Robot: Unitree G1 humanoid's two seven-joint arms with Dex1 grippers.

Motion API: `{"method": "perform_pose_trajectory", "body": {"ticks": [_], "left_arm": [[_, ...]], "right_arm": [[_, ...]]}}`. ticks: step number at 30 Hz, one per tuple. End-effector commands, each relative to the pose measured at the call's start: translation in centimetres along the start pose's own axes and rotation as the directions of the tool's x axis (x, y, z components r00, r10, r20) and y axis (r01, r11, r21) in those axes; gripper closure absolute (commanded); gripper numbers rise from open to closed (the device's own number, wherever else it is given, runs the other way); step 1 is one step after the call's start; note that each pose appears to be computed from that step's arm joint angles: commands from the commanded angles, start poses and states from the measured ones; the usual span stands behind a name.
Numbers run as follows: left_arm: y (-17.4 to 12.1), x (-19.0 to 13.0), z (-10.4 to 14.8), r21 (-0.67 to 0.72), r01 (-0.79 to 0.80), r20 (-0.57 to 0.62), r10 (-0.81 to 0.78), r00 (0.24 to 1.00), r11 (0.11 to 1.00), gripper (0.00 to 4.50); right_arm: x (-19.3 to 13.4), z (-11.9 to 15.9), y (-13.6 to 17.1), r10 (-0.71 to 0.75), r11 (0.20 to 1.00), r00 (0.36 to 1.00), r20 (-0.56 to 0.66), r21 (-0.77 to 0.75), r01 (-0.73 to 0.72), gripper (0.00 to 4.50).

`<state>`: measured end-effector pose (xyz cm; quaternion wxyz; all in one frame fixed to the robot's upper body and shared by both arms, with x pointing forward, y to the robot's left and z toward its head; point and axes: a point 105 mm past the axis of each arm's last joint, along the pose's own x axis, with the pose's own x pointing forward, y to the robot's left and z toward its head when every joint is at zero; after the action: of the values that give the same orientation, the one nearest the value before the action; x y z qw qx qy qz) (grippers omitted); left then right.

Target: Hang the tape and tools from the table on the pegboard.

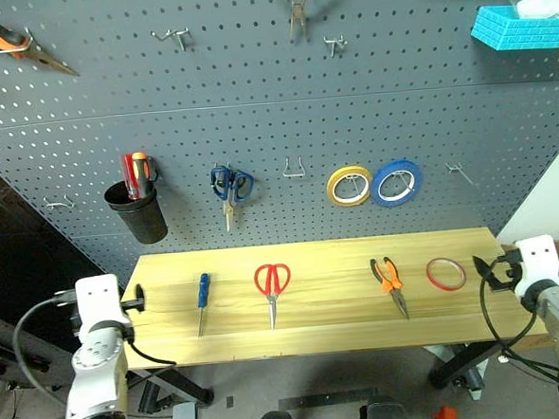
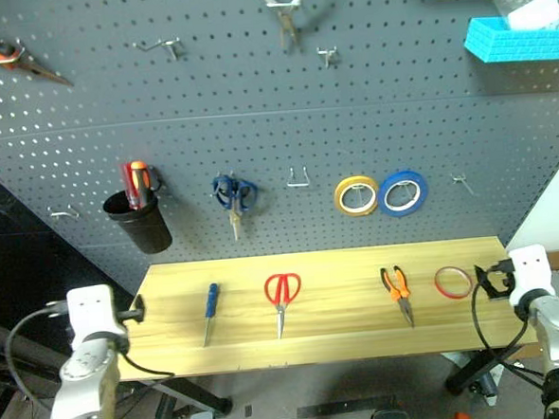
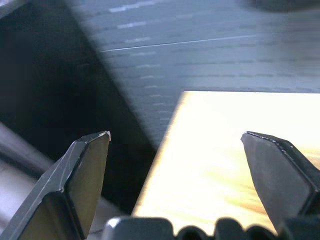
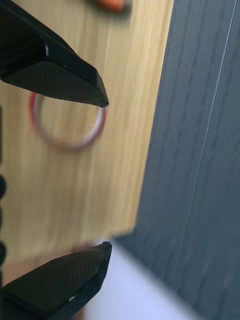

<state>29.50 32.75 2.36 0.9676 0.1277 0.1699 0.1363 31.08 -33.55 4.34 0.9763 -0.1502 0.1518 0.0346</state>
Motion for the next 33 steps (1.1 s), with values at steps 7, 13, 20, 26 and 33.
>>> {"method": "perform_pose_trajectory", "body": {"ticks": [7,13,20,26,33], "left_arm": [[-9.7,-2.0,6.1,0.061,0.535,0.1,-0.538,0.837,0.843,0.0],[-15.2,-6.0,9.5,0.256,0.814,0.052,-0.848,0.527,0.521,0.0],[-18.1,-9.2,12.3,0.467,0.851,-0.026,-0.958,0.286,0.241,0.0],[-19.1,-10.6,13.7,0.556,0.821,-0.039,-0.983,0.181,0.129,0.0],[-19.2,-11.1,13.0,0.552,0.831,-0.081,-0.987,0.141,0.074,0.0]], "right_arm": [[1.4,5.1,4.8,0.208,0.969,0.978,0.012,-0.138,-0.204,0.01],[3.0,4.4,4.3,0.251,0.963,0.96,-0.122,-0.071,-0.26,0.01],[5.5,3.9,4.0,0.268,0.96,0.935,-0.233,-0.018,-0.279,0.01],[6.7,2.4,3.8,0.263,0.961,0.911,-0.317,-0.004,-0.278,0.01],[7.3,1.8,4.9,0.32,0.934,0.872,-0.37,-0.03,-0.356,2.0]]}}
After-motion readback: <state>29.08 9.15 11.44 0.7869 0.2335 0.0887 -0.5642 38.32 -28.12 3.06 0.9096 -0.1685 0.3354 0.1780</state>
